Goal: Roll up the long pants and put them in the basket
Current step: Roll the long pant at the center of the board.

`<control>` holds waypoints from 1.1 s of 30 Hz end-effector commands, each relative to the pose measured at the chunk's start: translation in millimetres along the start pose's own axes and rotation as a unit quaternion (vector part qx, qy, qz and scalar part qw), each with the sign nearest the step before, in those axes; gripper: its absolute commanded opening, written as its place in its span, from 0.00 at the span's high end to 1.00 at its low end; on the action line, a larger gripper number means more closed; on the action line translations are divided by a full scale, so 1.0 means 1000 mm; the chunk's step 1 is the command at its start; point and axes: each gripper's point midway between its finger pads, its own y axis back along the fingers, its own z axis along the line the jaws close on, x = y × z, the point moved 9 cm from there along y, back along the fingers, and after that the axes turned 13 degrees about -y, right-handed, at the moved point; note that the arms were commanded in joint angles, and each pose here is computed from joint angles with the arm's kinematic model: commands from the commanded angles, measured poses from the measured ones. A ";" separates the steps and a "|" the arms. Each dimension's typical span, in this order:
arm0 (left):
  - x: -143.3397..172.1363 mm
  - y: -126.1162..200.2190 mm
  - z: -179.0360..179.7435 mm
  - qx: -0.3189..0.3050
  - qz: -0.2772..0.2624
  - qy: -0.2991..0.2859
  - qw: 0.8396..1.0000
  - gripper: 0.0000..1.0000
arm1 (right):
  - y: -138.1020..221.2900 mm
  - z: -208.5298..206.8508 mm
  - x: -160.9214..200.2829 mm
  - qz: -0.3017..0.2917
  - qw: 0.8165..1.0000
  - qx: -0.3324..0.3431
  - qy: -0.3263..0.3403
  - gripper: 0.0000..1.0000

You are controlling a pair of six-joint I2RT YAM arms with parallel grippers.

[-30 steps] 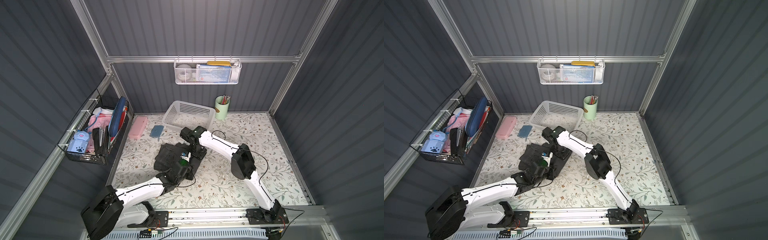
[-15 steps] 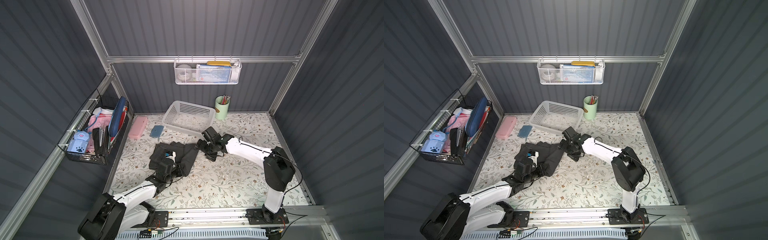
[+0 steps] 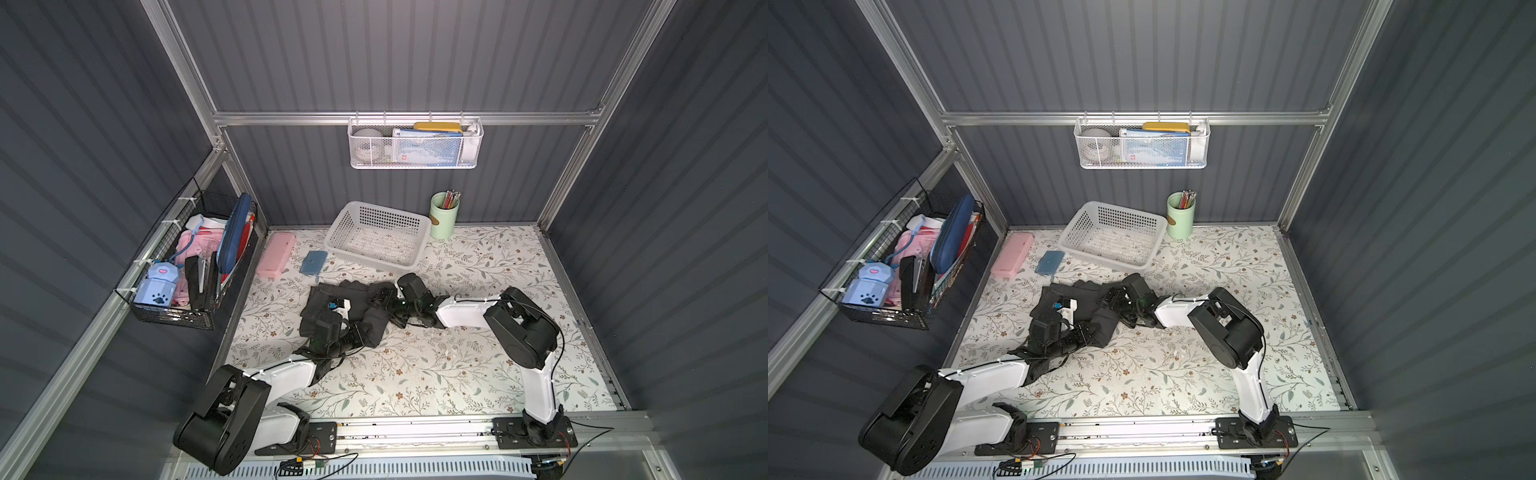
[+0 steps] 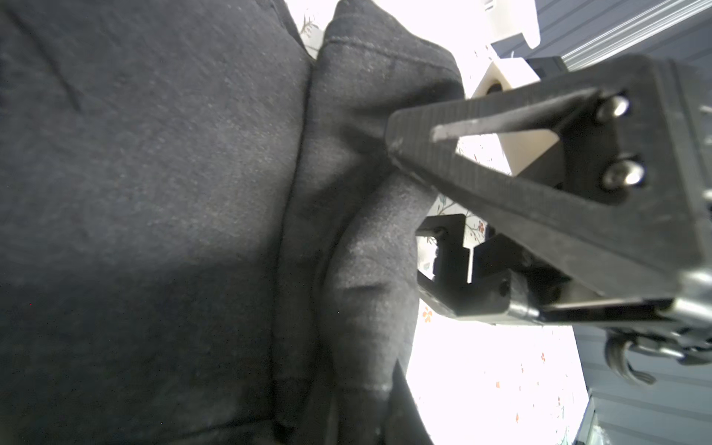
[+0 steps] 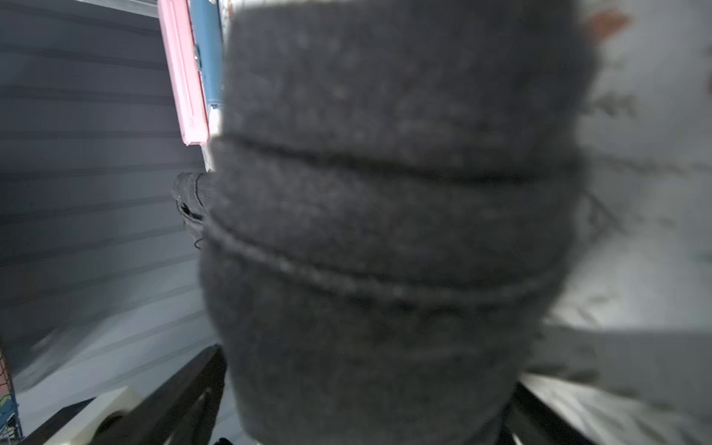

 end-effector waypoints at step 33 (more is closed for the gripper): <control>-0.033 0.038 -0.067 -0.109 0.079 -0.228 0.964 0.39 | 0.063 0.015 -0.010 -0.067 0.827 0.556 0.036 0.87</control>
